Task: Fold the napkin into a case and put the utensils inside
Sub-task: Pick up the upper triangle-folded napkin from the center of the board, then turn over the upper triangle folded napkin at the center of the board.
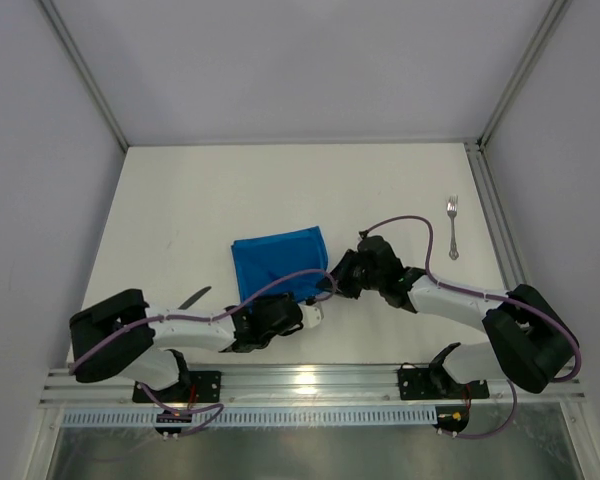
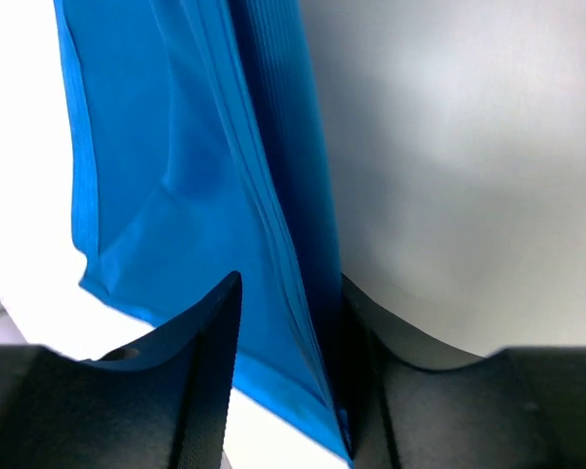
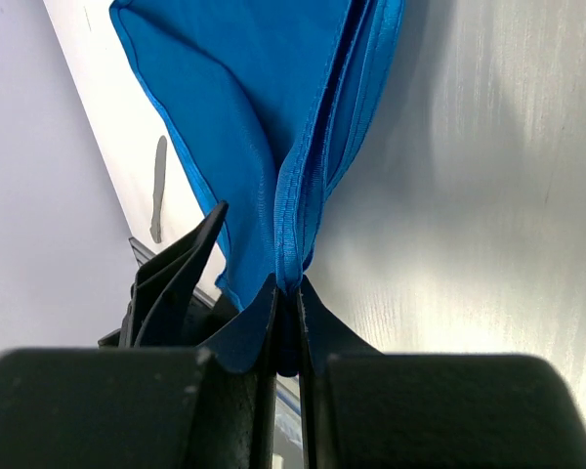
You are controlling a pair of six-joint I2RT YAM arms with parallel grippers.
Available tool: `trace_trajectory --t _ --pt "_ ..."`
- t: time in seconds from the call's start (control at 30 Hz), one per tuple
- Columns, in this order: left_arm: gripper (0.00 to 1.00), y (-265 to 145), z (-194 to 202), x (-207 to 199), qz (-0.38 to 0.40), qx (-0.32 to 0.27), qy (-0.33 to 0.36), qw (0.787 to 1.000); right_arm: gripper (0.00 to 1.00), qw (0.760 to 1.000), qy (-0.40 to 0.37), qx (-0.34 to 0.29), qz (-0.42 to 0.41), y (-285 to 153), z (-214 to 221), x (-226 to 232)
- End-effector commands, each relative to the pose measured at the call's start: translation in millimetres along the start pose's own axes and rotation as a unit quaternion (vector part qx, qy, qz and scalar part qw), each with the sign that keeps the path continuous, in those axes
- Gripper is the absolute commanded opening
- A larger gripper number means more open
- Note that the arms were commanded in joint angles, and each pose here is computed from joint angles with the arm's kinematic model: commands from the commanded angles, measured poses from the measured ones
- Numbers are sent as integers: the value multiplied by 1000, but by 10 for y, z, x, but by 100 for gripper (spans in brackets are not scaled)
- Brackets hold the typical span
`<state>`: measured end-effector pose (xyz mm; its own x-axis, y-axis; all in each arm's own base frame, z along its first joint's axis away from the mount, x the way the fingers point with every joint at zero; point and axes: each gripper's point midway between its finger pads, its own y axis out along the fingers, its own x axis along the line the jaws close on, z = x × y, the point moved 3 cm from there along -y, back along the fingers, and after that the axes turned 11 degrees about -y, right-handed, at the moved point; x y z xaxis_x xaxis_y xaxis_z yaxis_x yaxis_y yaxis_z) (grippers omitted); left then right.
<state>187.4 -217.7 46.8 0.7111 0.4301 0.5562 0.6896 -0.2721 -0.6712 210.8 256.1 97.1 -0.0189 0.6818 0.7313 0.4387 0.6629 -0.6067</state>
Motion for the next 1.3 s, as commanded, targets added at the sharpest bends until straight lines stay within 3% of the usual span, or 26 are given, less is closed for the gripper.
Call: trace_trajectory --t 0.0,0.47,0.57,0.63,1.0,1.27 --pt "42 -136 253 120 -5 24 14 1000 4 1000 -4 -17 -13 -54 -82 72" --pt "26 -217 649 293 13 62 31 998 4 1000 -10 -13 -5 -42 -86 22" --pt "16 -227 608 322 15 59 27 998 4 1000 -11 -10 -5 -37 -82 23" --pt "0 -234 551 340 15 56 21 998 4 1000 -13 -11 -4 -35 -90 25" --pt "0 -435 73 686 24 48 -6 999 4 997 -76 -17 30 -243 -307 168" --pt "0 -484 -3 845 18 54 -4 998 4 994 -98 6 38 -256 -257 51"
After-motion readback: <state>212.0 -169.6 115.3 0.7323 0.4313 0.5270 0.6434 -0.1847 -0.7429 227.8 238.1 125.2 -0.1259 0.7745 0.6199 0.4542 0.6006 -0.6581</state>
